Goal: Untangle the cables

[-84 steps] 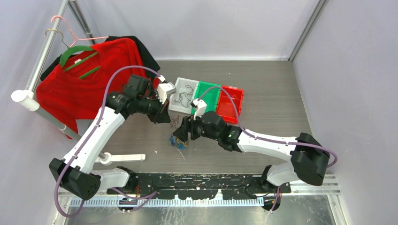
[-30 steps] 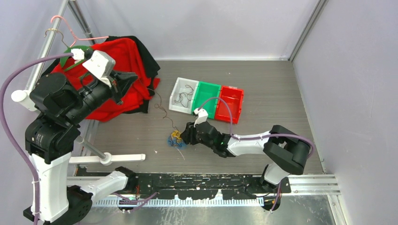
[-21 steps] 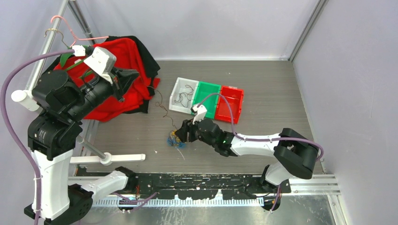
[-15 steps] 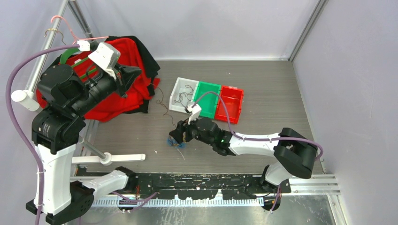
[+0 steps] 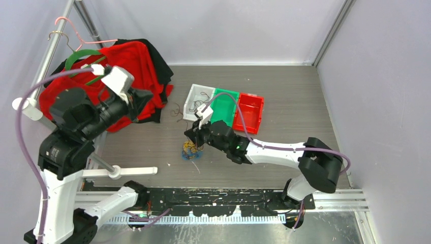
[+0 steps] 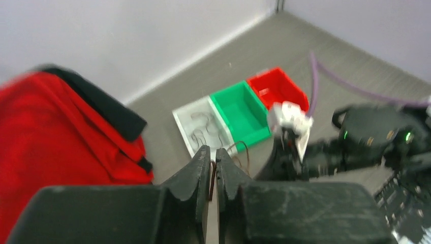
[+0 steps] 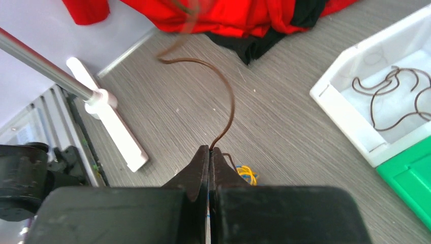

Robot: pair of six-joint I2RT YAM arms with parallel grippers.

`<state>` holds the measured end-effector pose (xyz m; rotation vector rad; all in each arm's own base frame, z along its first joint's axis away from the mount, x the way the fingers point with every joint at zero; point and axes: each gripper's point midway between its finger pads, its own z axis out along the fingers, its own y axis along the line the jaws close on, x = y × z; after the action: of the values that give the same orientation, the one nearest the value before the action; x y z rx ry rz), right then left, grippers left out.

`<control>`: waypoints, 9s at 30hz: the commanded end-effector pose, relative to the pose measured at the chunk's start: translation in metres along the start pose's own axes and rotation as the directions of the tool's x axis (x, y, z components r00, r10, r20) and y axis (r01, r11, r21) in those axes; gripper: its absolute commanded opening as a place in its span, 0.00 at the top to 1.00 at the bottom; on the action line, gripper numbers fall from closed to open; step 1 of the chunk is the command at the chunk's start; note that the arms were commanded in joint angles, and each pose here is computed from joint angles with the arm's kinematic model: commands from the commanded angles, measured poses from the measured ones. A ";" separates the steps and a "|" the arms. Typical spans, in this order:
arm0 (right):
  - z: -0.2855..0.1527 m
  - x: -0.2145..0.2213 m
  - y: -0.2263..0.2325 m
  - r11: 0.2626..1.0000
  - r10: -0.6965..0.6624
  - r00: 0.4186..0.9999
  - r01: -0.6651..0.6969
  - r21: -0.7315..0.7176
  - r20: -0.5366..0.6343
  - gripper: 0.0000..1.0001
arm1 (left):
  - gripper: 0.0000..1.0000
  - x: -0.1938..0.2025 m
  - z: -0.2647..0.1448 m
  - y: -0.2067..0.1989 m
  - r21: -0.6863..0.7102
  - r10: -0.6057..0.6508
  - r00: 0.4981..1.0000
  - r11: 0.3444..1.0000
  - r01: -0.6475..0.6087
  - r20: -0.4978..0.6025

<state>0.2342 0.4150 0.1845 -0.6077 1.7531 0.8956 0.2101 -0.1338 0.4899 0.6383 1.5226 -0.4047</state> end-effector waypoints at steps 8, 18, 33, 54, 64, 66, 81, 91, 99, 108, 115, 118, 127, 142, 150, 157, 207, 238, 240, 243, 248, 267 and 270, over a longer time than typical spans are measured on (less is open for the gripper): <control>-0.032 -0.107 0.056 0.966 0.182 0.961 -0.135 -0.222 0.207 0.99 | 0.61 0.160 0.017 -0.065 0.205 -0.210 0.909 0.933 0.297 -0.361; -0.043 -0.136 0.073 0.937 0.258 0.936 -0.183 -0.298 0.238 0.99 | 0.48 0.204 0.002 -0.097 0.334 -0.194 0.903 0.882 0.331 -0.384; -0.060 -0.178 0.103 0.852 0.411 0.884 -0.286 -0.439 0.222 0.99 | 0.50 0.189 0.008 -0.079 0.256 -0.206 0.968 0.937 0.238 -0.145; -0.074 -0.188 0.106 0.852 0.402 0.888 -0.274 -0.446 0.223 0.99 | 1.00 0.162 0.005 -0.074 0.214 -0.291 0.950 0.927 0.309 -0.114; -0.085 -0.176 0.095 0.899 0.311 0.920 -0.205 -0.387 0.237 0.86 | 1.00 0.142 0.001 -0.069 0.204 -0.284 0.955 0.933 0.295 -0.083; -0.087 -0.172 0.093 0.905 0.298 0.926 -0.197 -0.378 0.232 0.82 | 1.00 0.142 0.002 -0.066 0.194 -0.272 0.958 0.939 0.284 -0.085; -0.065 -0.074 0.020 0.991 0.131 0.991 -0.131 0.009 -0.016 0.48 | 0.98 0.211 0.012 -0.063 0.200 -0.117 0.946 0.963 0.183 -0.303; 0.001 0.024 -0.046 0.966 0.200 0.954 -0.154 0.209 -0.225 0.39 | 0.55 0.235 0.006 -0.059 0.169 -0.108 0.906 0.967 0.191 -0.410; 0.053 0.059 -0.045 0.970 0.231 0.897 -0.180 0.165 -0.377 0.41 | 0.41 0.241 0.002 -0.027 0.024 -0.167 0.883 0.980 0.198 -0.439; 0.077 0.073 -0.045 0.964 0.261 0.879 -0.217 0.151 -0.400 0.47 | 0.35 0.244 0.003 -0.027 0.028 -0.212 0.866 0.967 0.252 -0.452; 0.094 0.085 -0.049 0.970 0.236 0.873 -0.186 0.157 -0.427 0.70 | 0.29 0.240 -0.004 -0.036 0.050 -0.237 0.848 0.954 0.294 -0.475; 0.099 0.065 -0.044 0.973 0.228 0.897 -0.192 0.130 -0.378 0.86 | 0.27 0.239 -0.006 -0.037 0.041 -0.251 0.844 0.951 0.306 -0.473; 0.075 -0.043 -0.002 0.956 0.260 0.955 -0.275 -0.099 -0.142 0.99 | 0.27 0.245 -0.001 -0.034 0.000 -0.312 0.834 0.936 0.351 -0.456; 0.067 0.040 -0.041 0.990 0.073 0.908 -0.014 0.143 -0.413 0.36 | 0.27 0.250 0.009 -0.015 -0.065 -0.373 0.812 0.920 0.386 -0.449; 0.092 0.093 -0.058 0.982 0.069 0.861 0.031 0.189 -0.503 0.34 | 0.26 0.248 0.005 -0.020 -0.026 -0.358 0.803 0.919 0.394 -0.476; 0.104 0.092 -0.067 0.974 0.063 0.898 0.040 0.223 -0.436 0.67 | 0.27 0.251 0.002 -0.026 -0.010 -0.369 0.771 0.904 0.427 -0.519; -0.016 -0.200 0.075 0.853 0.445 0.878 -0.355 -0.381 0.176 0.99 | 0.33 0.216 0.049 -0.008 0.121 -0.347 0.902 0.915 0.386 -0.256; -0.060 -0.105 0.073 0.918 0.091 0.989 -0.040 -0.394 0.113 0.29 | 1.00 0.126 0.018 -0.046 0.337 -0.353 0.924 0.861 0.382 -0.145; -0.048 -0.095 0.075 0.920 0.060 0.993 -0.016 -0.392 0.100 0.29 | 1.00 0.118 0.017 -0.045 0.336 -0.364 0.922 0.858 0.388 -0.135; -0.028 -0.092 0.076 0.929 0.050 0.992 -0.002 -0.371 0.118 0.28 | 1.00 0.107 0.014 -0.046 0.339 -0.369 0.921 0.856 0.389 -0.126; 0.004 -0.095 0.056 0.967 0.075 0.981 -0.027 -0.254 0.179 0.30 | 1.00 0.086 0.006 -0.048 0.348 -0.363 0.926 0.858 0.377 -0.106; -0.013 -0.091 0.038 0.981 0.052 0.966 -0.002 -0.192 0.254 0.45 | 1.00 0.081 -0.002 -0.053 0.338 -0.389 0.912 0.847 0.411 -0.132; -0.008 -0.091 0.042 0.978 0.051 0.967 0.003 -0.211 0.249 0.59 | 1.00 0.082 0.000 -0.052 0.332 -0.397 0.907 0.844 0.420 -0.139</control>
<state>0.2257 0.4285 0.2362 -0.6159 1.5921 1.1014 0.1827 -0.1625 0.3875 0.6048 1.6951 -1.0173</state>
